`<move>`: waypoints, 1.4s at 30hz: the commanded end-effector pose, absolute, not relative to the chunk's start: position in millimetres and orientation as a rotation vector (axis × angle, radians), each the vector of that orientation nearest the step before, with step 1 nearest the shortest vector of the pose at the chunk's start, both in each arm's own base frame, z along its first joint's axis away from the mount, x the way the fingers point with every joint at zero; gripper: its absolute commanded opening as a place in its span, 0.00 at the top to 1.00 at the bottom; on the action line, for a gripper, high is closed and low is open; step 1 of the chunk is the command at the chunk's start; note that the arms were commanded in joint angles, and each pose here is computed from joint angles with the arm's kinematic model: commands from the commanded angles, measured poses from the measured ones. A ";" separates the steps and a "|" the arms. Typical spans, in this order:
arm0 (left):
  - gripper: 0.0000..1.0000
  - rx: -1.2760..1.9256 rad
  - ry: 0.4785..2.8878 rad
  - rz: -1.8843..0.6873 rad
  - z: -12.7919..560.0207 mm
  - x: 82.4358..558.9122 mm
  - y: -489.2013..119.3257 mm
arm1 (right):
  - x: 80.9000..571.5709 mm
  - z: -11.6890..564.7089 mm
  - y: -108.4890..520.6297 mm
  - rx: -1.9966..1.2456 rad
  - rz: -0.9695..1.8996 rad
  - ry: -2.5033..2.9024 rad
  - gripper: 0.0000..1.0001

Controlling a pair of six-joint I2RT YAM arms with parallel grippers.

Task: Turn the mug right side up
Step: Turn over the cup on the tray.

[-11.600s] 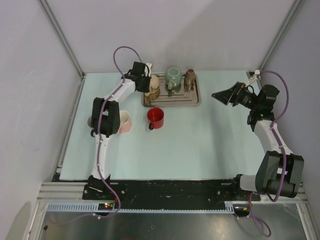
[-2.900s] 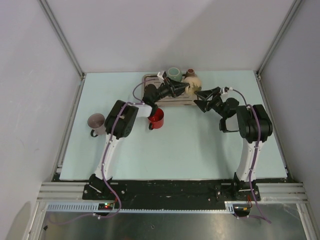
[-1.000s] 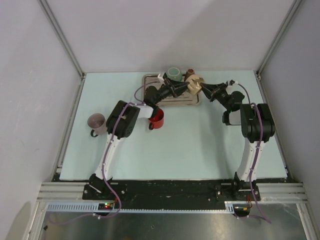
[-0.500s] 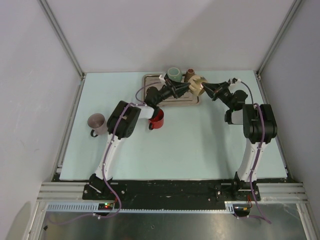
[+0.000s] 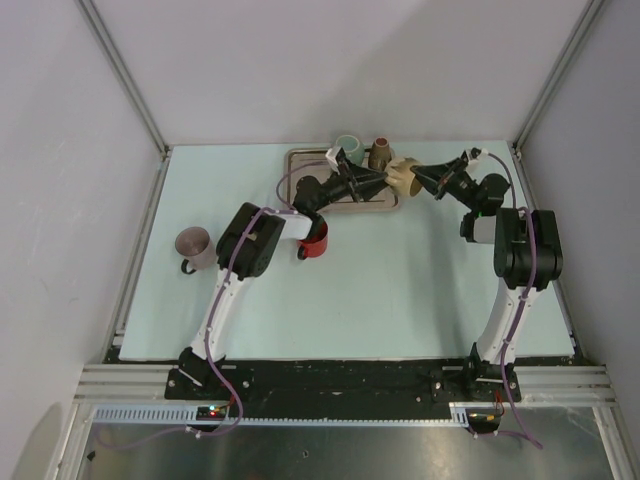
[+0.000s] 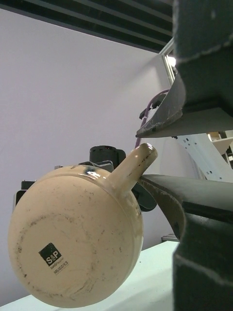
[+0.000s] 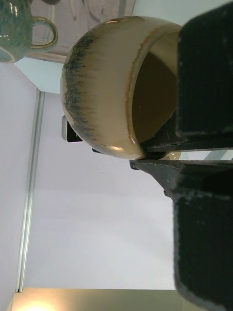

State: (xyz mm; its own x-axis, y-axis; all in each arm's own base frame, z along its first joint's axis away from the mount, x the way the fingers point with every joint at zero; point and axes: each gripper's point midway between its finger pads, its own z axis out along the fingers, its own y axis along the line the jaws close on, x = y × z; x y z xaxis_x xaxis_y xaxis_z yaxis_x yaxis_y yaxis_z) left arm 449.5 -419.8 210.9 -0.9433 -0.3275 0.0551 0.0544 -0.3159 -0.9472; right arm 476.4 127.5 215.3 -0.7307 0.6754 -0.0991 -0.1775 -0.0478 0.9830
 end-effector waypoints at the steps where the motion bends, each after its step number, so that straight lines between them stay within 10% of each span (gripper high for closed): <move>1: 0.60 -0.179 1.573 -2.343 230.9 437.0 -416.3 | 442.4 292.7 133.8 0.089 1.804 1.467 1.00; 16: 0.55 -0.182 1.628 -2.341 220.3 431.9 -416.7 | 460.3 256.2 112.5 0.296 1.826 1.598 1.00; 42: 0.11 -0.110 1.515 -2.372 268.0 430.3 -413.6 | 482.9 187.4 60.8 0.658 1.379 1.966 1.00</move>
